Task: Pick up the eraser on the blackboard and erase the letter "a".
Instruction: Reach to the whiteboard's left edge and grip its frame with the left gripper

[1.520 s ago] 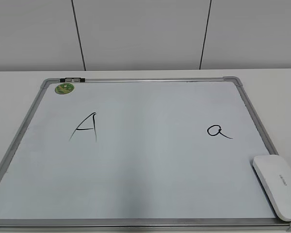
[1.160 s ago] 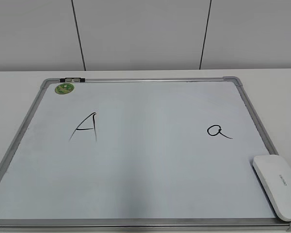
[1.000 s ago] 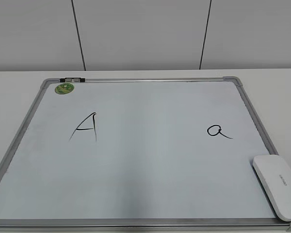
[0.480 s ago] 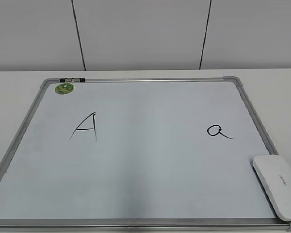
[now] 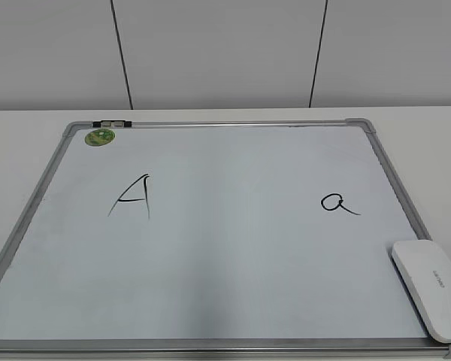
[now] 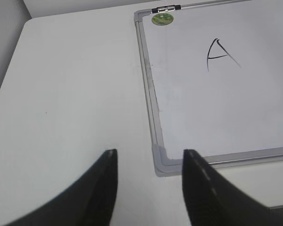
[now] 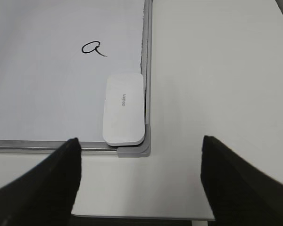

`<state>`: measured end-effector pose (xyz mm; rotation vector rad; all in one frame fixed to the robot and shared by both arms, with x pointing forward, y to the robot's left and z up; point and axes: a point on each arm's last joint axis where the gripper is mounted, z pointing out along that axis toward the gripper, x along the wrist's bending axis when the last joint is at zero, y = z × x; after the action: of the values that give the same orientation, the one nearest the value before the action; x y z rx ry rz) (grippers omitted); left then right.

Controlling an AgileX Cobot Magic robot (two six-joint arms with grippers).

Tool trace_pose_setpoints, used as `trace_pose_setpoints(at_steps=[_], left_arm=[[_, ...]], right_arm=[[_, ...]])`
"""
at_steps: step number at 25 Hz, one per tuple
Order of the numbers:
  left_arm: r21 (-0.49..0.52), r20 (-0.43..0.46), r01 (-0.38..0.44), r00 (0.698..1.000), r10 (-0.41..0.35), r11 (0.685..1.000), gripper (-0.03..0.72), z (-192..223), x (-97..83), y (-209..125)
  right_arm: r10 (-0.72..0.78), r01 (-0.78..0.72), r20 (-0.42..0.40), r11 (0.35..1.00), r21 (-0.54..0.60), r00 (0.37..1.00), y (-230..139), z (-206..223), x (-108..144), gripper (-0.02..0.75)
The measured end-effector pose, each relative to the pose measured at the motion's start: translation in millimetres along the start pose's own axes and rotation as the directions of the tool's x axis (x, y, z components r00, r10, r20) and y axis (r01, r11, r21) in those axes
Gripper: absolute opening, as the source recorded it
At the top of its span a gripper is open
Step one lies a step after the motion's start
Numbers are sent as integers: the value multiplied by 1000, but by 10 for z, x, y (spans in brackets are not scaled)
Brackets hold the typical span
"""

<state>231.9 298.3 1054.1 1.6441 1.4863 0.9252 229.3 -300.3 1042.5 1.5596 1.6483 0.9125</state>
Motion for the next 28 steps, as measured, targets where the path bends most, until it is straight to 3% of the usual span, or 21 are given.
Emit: trace_pose_setpoints(at_steps=[5, 7, 12, 15, 24, 28], left_arm=[[0, 0, 0, 1000, 0, 1000, 605, 0, 0, 0], [-10, -1, 0, 1000, 0, 1000, 651, -18, 0, 16], [-85, -7, -1, 1000, 0, 996, 674, -90, 11, 200], [-77, -8, 2, 1000, -3, 997, 674, 40, 29, 379], [40, -4, 24, 1000, -23, 999, 671, 884, 91, 820], [170, 0, 28, 1000, -29, 985, 665, 1301, 113, 912]], right_arm=[[0, 0, 0, 1000, 0, 1000, 0, 0, 0, 587], [0, 0, 0, 1000, 0, 1000, 0, 0, 0, 587], [0, 0, 0, 1000, 0, 1000, 0, 0, 0, 587], [0, 0, 0, 1000, 0, 1000, 0, 0, 0, 587], [0, 0, 0, 1000, 0, 1000, 0, 0, 0, 587], [0, 0, 0, 1000, 0, 1000, 0, 0, 0, 587]])
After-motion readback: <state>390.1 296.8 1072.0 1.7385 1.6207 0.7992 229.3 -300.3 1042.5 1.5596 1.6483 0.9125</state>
